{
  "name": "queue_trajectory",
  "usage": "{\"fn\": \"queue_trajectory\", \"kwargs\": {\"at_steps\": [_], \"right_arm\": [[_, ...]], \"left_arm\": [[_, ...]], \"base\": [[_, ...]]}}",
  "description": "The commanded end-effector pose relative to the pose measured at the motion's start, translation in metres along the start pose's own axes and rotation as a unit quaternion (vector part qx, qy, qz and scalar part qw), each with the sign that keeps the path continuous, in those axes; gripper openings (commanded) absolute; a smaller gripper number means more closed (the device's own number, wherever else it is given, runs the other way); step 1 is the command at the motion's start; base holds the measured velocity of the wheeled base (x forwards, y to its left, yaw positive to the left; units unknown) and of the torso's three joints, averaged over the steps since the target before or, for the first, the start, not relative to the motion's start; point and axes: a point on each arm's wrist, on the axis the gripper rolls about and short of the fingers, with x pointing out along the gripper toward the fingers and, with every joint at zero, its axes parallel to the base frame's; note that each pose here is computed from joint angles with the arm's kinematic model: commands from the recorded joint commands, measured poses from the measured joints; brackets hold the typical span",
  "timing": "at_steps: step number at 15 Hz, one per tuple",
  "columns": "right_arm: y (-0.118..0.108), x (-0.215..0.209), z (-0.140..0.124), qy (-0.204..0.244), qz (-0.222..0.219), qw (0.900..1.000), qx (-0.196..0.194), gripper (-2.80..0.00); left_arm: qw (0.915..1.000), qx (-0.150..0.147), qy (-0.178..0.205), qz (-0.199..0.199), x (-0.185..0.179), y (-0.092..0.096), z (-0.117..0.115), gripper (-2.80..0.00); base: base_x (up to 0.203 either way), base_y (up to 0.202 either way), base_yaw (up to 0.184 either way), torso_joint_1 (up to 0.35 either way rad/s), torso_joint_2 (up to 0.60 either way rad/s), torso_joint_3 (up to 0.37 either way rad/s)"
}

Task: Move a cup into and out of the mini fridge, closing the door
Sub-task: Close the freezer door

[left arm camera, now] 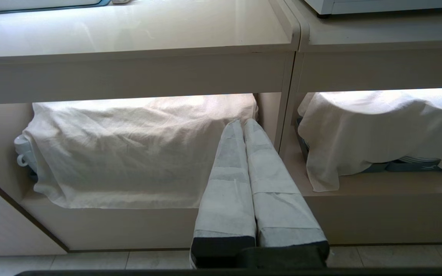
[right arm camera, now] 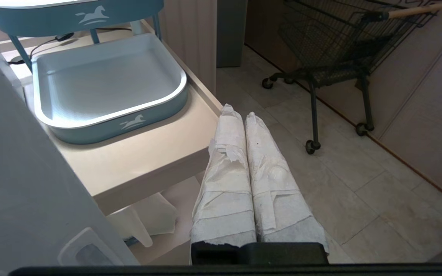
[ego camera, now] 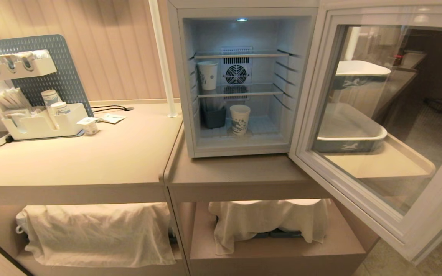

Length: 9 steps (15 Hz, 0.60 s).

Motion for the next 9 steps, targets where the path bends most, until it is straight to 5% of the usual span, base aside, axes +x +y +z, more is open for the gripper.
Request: {"fn": "queue_trajectory", "kwargs": {"at_steps": [1,9], "right_arm": [[-0.0005,-0.0024,0.0005,-0.004,0.003,1.000,0.005,-2.80],[0.0045,-0.0070,0.0045,-0.008,0.069,0.996,0.061,-2.80]], "left_arm": [[1.0000,0.000,0.001,0.000,0.0001,0.0000,-0.0004,-2.80],[1.0000,0.000,0.001,0.000,0.0001,0.0000,-0.0004,-2.80]], "base": [[0.000,0.000,0.000,0.000,0.00,0.000],[0.000,0.000,0.000,0.000,0.00,0.000]]}}
